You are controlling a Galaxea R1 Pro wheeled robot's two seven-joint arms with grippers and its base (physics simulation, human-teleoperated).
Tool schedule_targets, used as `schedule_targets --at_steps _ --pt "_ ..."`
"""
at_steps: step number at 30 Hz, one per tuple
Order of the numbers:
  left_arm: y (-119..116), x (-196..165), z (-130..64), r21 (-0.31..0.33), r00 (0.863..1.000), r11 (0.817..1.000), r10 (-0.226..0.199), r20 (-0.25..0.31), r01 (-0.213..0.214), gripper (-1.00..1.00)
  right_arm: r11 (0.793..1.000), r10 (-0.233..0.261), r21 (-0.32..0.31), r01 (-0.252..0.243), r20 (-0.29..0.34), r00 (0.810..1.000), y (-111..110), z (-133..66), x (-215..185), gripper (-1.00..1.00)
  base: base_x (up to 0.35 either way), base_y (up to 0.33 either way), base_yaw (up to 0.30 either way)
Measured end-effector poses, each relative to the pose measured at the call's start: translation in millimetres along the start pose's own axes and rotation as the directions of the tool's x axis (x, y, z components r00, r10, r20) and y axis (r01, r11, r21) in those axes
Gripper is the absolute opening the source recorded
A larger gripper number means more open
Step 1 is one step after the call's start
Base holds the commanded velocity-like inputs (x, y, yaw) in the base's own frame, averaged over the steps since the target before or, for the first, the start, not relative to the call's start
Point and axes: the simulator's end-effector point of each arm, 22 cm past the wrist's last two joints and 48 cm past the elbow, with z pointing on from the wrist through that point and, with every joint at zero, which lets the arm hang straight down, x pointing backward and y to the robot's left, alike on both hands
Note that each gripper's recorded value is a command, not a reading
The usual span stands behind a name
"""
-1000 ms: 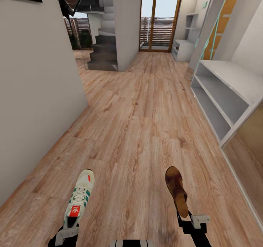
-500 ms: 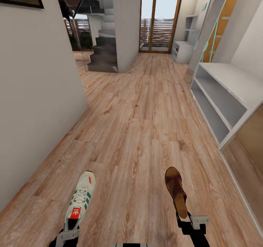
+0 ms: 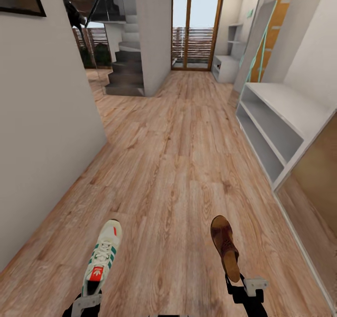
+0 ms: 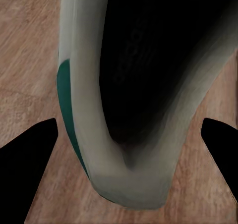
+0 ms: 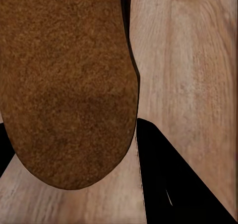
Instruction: Pick up the two gym shoes and the two sandals from the corridor floor and place them onto the hallstand (shoe rack) in the corridor, making sure they are on the rack and not on the floor. Arrange them so the two gym shoes are next to each other and the two sandals are next to each other.
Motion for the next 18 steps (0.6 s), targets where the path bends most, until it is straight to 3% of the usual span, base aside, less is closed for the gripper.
schedule_targets --at_steps 11,18 --pt "-2 -8 0.1 0.003 1.0 1.0 -0.002 0.018 0.002 -1.0 1.0 0.004 -0.005 -0.004 -0.003 1.0 2 -4.8 2 -1.0 0.011 0.0 -0.162" --pt "-1 -12 -0.2 0.001 1.0 1.0 -0.006 0.029 0.006 -1.0 1.0 0.005 -0.005 -0.005 0.006 1.0 2 -5.2 -2 -1.0 0.218 0.0 -0.156"
